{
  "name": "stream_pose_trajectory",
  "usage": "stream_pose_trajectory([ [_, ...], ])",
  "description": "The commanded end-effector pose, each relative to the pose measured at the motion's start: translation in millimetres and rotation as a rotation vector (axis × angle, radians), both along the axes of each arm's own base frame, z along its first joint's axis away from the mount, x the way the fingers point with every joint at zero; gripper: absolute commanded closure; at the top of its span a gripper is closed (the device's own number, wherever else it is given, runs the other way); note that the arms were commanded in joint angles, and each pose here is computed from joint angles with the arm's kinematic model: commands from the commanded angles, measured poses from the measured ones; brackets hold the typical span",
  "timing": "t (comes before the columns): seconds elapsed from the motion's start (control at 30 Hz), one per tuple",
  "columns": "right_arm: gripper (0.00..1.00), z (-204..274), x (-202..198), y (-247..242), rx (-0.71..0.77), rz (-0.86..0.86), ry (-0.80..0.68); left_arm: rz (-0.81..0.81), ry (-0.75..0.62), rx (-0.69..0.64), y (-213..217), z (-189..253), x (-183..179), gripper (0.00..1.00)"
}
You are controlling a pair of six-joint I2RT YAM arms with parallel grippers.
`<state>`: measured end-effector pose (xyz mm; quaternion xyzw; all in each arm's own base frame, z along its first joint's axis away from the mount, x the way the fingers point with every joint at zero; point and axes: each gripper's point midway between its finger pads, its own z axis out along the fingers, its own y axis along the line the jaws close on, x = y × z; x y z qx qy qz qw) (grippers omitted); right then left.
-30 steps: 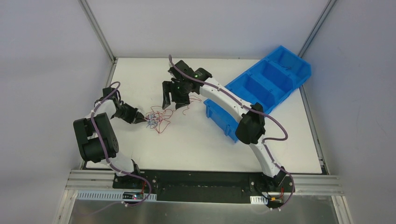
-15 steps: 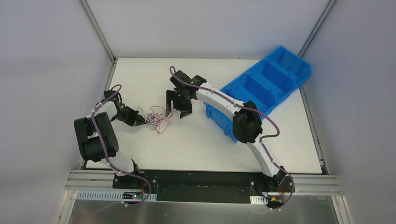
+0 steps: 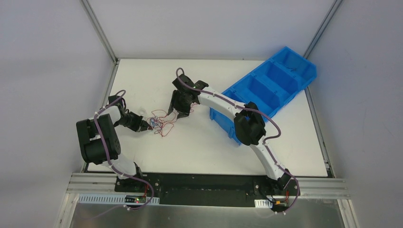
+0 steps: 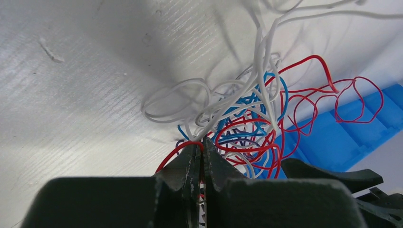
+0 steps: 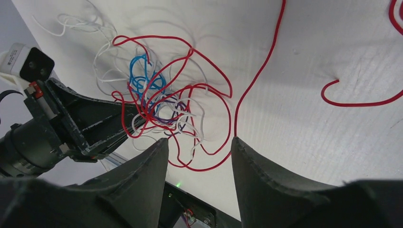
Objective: Untangle the cables
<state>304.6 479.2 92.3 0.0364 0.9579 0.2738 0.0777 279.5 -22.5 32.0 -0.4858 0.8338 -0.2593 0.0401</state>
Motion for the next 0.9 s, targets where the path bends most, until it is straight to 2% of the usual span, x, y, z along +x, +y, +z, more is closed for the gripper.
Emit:
stream_pose_trajectory([
  [0.0,0.47,-8,7,-8,-0.037,-0.081,0.005,0.0,-0.008,-0.017,-4,3,1,1.0],
  [0.13,0.48,-15,3,-23,-0.099,-0.122,0.021,0.001,-0.009,-0.021,-5,4,4,1.0],
  [0.33,0.54,-28,1,-7,-0.056,-0.123,0.075,-0.004,-0.007,-0.023,-5,3,3,1.0],
  [0.47,0.71,-33,8,1,-0.037,-0.129,0.074,-0.006,-0.002,-0.026,-6,1,1,1.0],
  [0.63,1.0,-28,10,1,-0.02,-0.128,0.07,-0.007,-0.002,-0.026,-6,1,1,1.0],
  [0.7,1.0,-15,11,1,0.002,-0.129,0.053,-0.009,-0.004,-0.026,-5,1,2,1.0],
  [0.8,1.0,12,15,0,0.044,-0.123,0.015,-0.015,-0.008,-0.026,-5,2,4,0.92],
  [0.87,1.0,36,17,-2,0.074,-0.108,-0.033,-0.026,-0.029,-0.029,-4,6,9,0.76],
])
